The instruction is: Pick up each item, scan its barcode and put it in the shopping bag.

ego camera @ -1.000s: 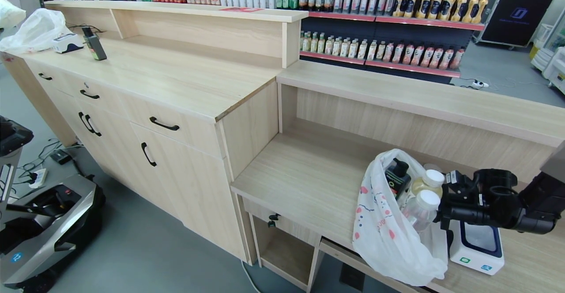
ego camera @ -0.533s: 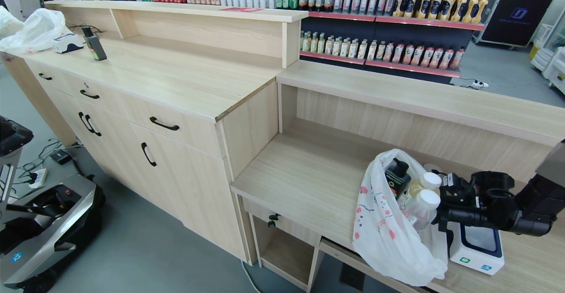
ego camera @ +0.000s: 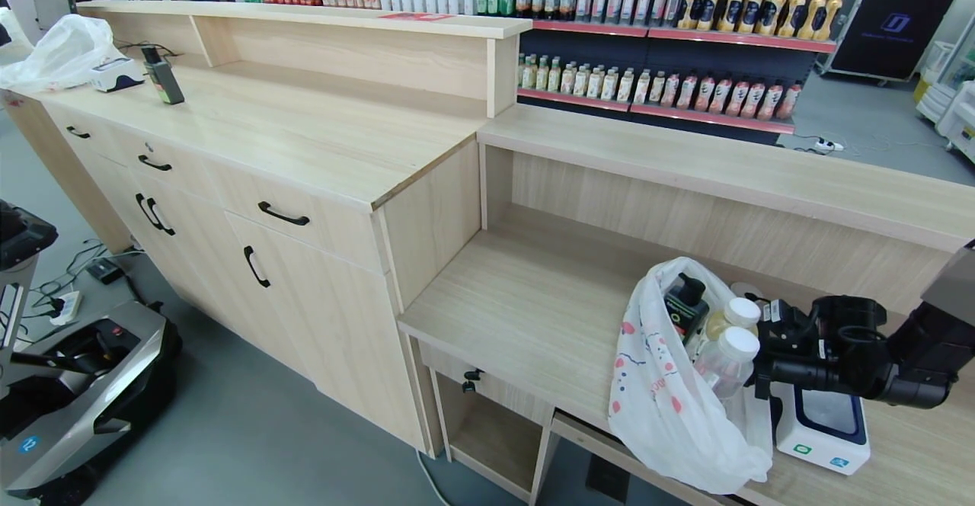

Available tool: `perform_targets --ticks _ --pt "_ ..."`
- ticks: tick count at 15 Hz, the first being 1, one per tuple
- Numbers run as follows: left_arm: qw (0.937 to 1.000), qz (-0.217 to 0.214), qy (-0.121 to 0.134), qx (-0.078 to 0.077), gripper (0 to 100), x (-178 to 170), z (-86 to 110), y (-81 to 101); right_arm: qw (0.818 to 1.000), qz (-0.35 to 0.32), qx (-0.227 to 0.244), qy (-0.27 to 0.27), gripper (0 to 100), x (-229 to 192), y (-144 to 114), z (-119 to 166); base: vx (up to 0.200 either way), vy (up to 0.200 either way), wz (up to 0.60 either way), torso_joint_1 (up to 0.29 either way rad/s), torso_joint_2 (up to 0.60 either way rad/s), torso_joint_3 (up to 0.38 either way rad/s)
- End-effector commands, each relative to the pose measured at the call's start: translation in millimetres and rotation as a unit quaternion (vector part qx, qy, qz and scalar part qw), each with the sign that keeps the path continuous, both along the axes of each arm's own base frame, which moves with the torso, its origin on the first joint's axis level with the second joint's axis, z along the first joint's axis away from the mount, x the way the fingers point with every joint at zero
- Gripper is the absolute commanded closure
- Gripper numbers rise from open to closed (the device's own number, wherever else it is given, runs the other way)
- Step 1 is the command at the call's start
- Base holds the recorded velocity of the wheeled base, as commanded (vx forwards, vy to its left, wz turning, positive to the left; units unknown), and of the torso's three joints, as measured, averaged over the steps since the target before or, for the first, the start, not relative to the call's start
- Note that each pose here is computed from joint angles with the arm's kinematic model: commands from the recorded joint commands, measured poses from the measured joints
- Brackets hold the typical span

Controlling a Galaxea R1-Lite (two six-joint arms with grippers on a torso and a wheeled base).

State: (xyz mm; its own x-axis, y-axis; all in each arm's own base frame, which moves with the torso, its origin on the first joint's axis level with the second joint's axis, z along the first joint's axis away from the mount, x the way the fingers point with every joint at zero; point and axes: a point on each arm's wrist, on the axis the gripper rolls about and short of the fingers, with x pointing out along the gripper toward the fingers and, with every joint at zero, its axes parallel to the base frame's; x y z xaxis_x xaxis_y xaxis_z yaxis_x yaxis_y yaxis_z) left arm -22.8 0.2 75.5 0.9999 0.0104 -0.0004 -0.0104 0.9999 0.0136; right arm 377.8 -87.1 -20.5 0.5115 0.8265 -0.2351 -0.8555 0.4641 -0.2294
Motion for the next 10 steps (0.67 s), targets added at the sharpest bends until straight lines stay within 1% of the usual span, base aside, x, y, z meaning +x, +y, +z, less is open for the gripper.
perform_targets --ticks 1,2,6,10 --pt "1.0 0.0 0.0 0.0 100 0.0 0.0 0.0 1.0 0.0 0.0 0.0 100 0.1 0.0 0.0 0.0 0.0 0.0 0.0 0.0 0.0" --pt "1.0 0.0 0.0 0.0 100 0.0 0.0 0.0 1.0 -0.001 -0.002 0.0 0 0.2 0.6 0.4 0.0 0.0 0.0 0.0 0.0 0.0" --pt "1.0 0.0 0.0 0.0 100 0.0 0.0 0.0 1.0 -0.001 -0.001 0.0 0 -0.4 0.7 1.7 0.0 0.0 0.0 0.0 0.0 0.0" --pt "1.0 0.0 0.0 0.0 100 0.0 0.0 0.0 1.0 -0.005 -0.003 -0.006 0 -1.0 -1.5 9.1 0.0 0.0 0.0 0.0 0.0 0.0"
